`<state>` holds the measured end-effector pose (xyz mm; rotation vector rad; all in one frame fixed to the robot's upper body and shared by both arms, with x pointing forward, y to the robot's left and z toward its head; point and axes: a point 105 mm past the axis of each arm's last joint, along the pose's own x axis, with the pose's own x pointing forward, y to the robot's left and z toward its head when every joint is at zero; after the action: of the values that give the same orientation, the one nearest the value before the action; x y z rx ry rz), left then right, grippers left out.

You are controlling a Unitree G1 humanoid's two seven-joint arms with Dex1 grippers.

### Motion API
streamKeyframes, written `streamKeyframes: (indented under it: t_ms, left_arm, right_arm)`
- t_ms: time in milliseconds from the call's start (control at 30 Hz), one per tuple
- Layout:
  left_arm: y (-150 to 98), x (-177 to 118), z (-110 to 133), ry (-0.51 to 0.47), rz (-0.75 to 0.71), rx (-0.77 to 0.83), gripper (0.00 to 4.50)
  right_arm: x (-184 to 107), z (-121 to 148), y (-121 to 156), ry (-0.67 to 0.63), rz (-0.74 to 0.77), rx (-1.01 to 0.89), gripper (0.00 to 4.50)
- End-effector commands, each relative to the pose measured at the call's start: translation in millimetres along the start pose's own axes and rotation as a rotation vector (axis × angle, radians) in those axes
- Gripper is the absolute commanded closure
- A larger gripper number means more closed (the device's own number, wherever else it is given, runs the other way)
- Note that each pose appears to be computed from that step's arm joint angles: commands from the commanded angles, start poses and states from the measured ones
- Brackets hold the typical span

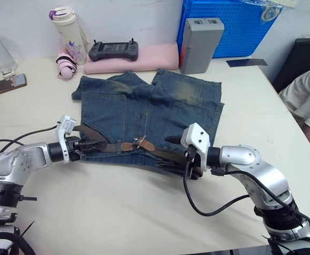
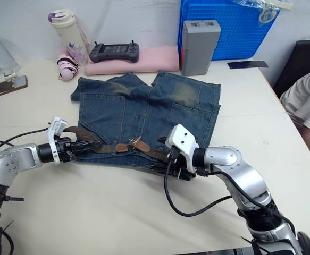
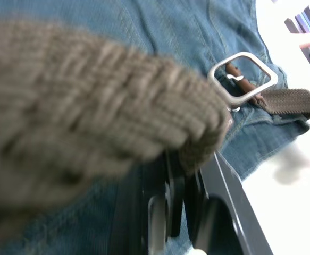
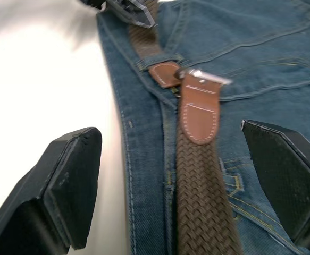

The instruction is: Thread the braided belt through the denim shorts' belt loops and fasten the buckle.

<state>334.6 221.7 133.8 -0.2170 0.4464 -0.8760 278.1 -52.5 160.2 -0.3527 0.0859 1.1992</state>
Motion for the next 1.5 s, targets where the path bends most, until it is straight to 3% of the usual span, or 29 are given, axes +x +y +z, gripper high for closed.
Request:
streamKeyframes:
  t_ms: [33,667,1067,1500]
  left_arm:
    - [5.9,8.4,-4.8,0.027,-0.016,0.049,4.5]
    - [9.9,39.0,-11.5,0.059,-0.074,0.261,4.5]
    - [0.4,48.5,-16.2,0.044,-0.149,0.278,4.5]
    - [-0.7,43.4,-21.1,0.042,-0.145,0.263,4.5]
  right_arm:
    - [0.6,7.1,-0.2,-0.02,-0.003,-0.067,0.05]
    - [24.1,-0.7,-2.6,0.018,-0.031,-0.359,0.05]
    - [55.3,-9.8,2.0,-0.019,-0.034,-0.84,0.05]
    - [66.9,-7.9,-11.1,-0.03,-0.129,-0.975,0.05]
